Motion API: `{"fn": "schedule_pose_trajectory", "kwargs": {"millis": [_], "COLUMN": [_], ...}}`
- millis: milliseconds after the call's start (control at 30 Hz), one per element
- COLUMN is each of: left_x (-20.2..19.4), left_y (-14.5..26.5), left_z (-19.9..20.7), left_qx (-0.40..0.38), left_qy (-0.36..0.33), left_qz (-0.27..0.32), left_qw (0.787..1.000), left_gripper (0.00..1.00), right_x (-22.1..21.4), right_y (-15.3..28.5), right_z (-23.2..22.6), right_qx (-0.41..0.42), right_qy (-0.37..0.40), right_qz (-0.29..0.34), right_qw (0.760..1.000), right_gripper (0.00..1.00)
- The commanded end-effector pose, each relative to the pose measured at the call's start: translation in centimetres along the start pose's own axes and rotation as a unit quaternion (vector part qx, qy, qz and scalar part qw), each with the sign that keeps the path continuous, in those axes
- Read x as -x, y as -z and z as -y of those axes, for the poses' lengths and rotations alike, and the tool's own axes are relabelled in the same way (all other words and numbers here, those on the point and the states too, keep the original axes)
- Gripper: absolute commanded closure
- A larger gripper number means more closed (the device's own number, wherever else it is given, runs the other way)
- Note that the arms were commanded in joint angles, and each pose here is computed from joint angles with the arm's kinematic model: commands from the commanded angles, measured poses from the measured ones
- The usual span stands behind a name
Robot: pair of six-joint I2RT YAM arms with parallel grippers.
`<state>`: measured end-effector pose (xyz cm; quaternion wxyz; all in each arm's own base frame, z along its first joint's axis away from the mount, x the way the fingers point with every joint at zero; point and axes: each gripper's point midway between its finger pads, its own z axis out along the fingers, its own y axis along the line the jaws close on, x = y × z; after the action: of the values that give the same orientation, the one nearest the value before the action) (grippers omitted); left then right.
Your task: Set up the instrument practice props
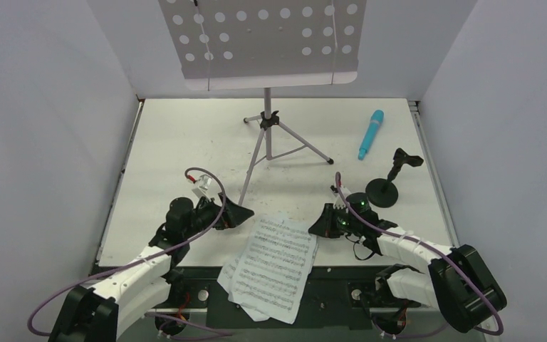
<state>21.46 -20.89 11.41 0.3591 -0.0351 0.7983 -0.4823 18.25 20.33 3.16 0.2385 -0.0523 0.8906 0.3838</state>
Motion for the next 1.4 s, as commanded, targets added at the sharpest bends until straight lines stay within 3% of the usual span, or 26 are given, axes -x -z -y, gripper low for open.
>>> {"fn": "schedule_pose_trajectory", "kwargs": {"millis": [0,400,767,1367], "left_x": [2.1,3.9,3.8,5.9], "left_y": [0.8,3.0,4.5,4.8], "left_z": [1.0,2.4,5.6,7.5], "left_qx": [-0.024,-0.057,-0.136,-0.12], "left_qy": [-0.034,-0.096,-0.132,-0.149], "left_qz": [0.068,0.151,0.169,0.171], "left_qw": [0.997,0.982,0.967,0.967], "left_gripper": [0.03,0.03,0.03,0.03], "right_x": [3.3,5.6,6.3,7.2], "right_y": [0.6,4.0,7.3,9.1], "right_z": [-2.7,-7.6,-12.5,-14.0], "right_qx": [0.031,0.099,0.195,0.199], "right_qy": [0.05,0.155,0.223,0.262], "right_qz": [0.044,0.077,0.111,0.132], "right_qw": [0.997,0.98,0.949,0.935], "right_gripper": [0.95,0.95,0.95,0.95]}}
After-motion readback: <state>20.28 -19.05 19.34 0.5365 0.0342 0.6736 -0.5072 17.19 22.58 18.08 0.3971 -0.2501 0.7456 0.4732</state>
